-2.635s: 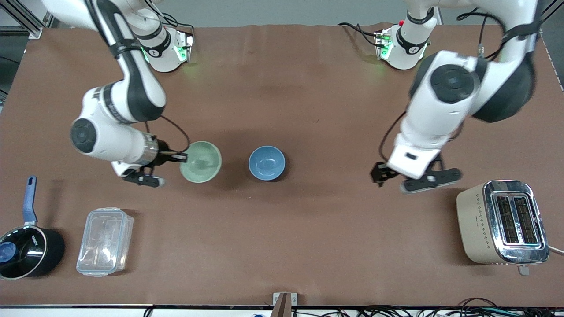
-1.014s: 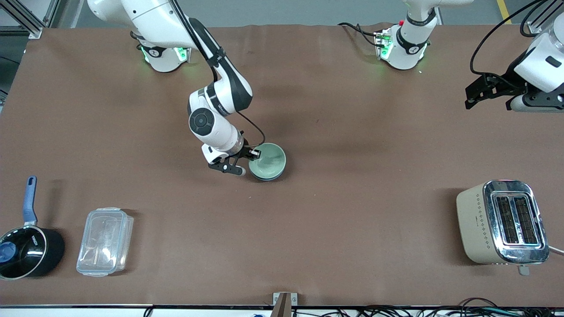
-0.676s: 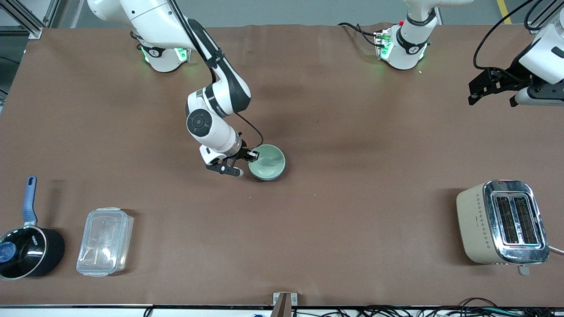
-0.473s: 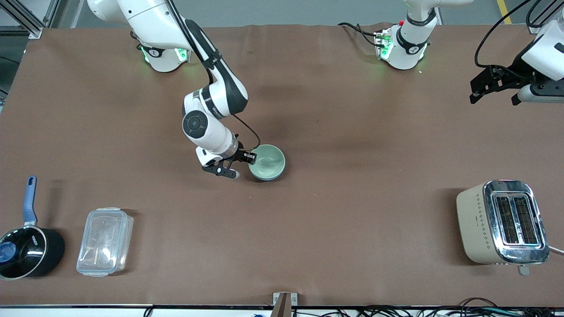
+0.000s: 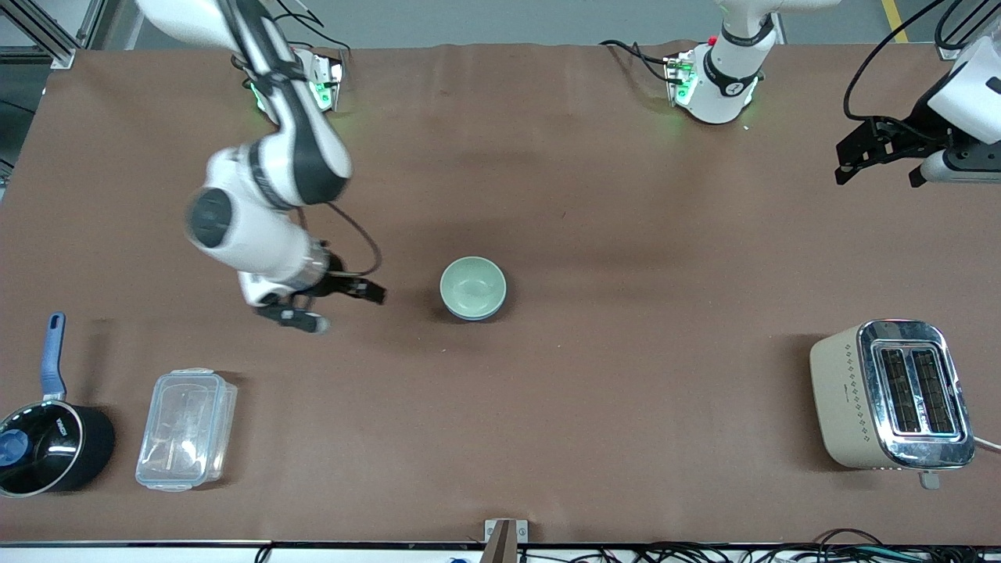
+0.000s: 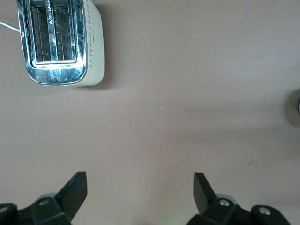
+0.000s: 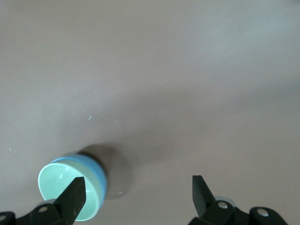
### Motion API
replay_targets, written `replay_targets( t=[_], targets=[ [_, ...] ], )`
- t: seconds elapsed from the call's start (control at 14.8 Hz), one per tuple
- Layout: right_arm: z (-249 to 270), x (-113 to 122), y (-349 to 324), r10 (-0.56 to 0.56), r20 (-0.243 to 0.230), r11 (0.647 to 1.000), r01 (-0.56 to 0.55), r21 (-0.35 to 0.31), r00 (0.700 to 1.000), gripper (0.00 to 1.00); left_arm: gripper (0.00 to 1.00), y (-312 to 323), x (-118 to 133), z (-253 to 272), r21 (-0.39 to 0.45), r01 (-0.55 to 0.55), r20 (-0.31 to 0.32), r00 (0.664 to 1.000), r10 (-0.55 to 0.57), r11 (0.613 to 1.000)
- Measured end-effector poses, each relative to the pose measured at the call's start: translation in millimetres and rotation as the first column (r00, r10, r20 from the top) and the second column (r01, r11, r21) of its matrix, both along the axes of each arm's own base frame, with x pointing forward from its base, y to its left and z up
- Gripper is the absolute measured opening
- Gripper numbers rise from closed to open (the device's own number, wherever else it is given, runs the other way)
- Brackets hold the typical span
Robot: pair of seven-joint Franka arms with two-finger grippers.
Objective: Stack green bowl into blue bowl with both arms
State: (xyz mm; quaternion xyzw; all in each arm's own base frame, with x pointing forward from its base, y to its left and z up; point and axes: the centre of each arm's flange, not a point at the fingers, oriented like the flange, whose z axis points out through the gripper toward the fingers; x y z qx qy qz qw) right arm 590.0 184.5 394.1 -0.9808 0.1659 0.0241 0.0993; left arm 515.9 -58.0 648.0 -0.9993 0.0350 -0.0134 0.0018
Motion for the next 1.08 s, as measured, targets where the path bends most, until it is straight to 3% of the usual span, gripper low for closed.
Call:
replay_targets(
  t=[0.34,0.74,1.08],
  targets=[
    [66,7,-110,0.043,0.038,0.990,-0.037,-0.139,0.998,1.00,1.00,2,0,1,0.000,-0.003,0.001,1.000,0.003,1.000],
    [96,7,-250,0.161,0.088,0.970,-0.141,-0.198,0.983,1.00,1.00,2,0,2,-0.001,-0.005,0.006,1.000,0.005,1.000],
    [166,5,-291,0.176,0.120,0.964,-0.147,-0.221,0.977,1.00,1.00,3,0,5,-0.002,-0.005,0.012,1.000,0.005,1.000]
  ],
)
